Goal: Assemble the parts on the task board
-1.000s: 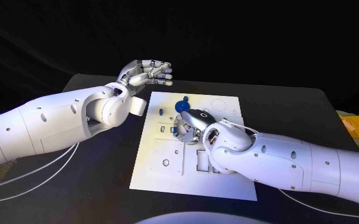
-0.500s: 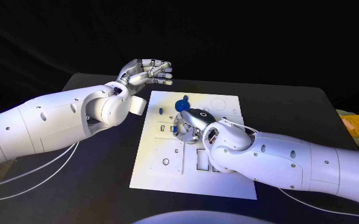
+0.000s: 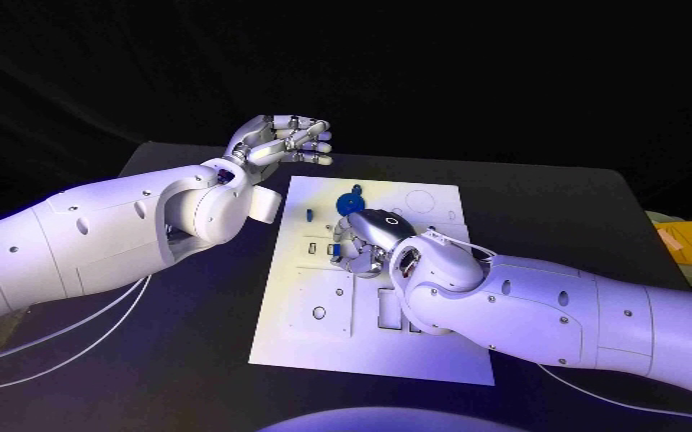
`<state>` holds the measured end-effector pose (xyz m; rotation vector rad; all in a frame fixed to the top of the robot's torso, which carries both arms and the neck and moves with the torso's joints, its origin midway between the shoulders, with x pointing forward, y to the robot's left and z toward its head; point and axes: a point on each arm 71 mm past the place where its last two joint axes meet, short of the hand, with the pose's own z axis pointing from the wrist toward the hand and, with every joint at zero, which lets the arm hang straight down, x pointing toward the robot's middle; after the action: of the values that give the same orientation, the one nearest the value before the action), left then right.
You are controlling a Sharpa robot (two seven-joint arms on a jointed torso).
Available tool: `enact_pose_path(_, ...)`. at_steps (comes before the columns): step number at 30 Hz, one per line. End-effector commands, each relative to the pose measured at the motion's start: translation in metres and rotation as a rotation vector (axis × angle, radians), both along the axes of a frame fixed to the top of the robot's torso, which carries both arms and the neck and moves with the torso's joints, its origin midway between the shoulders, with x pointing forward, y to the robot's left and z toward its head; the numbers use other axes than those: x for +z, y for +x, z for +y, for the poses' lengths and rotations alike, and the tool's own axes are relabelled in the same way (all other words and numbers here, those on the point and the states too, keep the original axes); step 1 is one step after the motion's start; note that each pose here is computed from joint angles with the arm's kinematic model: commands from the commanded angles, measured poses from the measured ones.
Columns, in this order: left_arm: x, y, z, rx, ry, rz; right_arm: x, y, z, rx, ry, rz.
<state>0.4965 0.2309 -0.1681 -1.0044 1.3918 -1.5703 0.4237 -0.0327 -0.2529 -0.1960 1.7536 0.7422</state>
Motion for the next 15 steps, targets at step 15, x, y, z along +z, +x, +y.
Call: enact_pose_path(15,0.0000,0.0000,-0.0004,-0.020,0.007,0.001,0.0086,-0.0065,-0.0059,0.006,0.070,-0.053)
